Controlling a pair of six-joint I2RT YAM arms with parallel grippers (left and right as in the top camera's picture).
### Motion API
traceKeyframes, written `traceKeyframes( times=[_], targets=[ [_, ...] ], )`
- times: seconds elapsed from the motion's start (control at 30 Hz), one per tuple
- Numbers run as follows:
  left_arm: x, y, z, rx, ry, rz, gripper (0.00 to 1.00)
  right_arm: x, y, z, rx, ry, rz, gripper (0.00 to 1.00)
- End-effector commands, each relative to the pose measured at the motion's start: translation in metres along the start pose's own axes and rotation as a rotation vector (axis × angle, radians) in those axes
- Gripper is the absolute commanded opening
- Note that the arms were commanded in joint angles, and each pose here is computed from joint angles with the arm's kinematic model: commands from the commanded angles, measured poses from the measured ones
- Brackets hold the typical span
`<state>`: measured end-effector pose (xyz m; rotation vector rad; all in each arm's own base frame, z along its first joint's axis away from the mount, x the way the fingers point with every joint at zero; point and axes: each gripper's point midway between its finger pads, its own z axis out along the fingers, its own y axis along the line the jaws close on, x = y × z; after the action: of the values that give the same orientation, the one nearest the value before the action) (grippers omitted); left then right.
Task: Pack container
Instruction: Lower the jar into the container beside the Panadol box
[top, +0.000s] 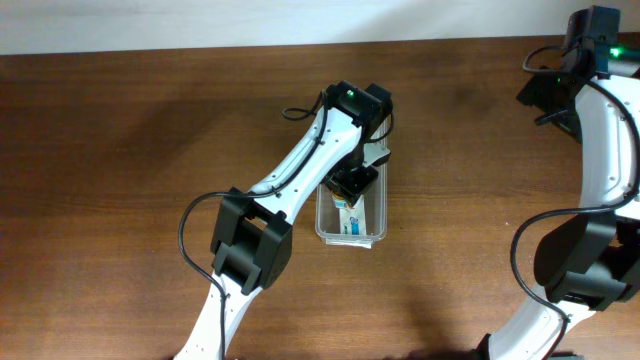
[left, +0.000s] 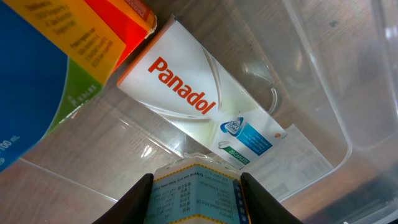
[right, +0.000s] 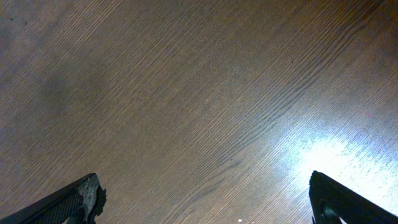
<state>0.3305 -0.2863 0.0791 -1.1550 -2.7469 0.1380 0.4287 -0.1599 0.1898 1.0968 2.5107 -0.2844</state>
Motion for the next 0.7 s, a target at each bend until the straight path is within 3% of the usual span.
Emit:
traceKeyframes(
  times=[0.0,0.67],
  targets=[
    [0.0002,-0.0002,0.0071,0.008,0.010,0.008,0.35,-0.0011,-0.0048,0.0043,0.021,0.000,-0.002,0.98],
    [-0.0086,0.0025,0.0135,0.001,-0.016,0.012,0.40,-0.0011,-0.0048,0.0043,0.021,0.000,-0.002,0.98]
  ],
)
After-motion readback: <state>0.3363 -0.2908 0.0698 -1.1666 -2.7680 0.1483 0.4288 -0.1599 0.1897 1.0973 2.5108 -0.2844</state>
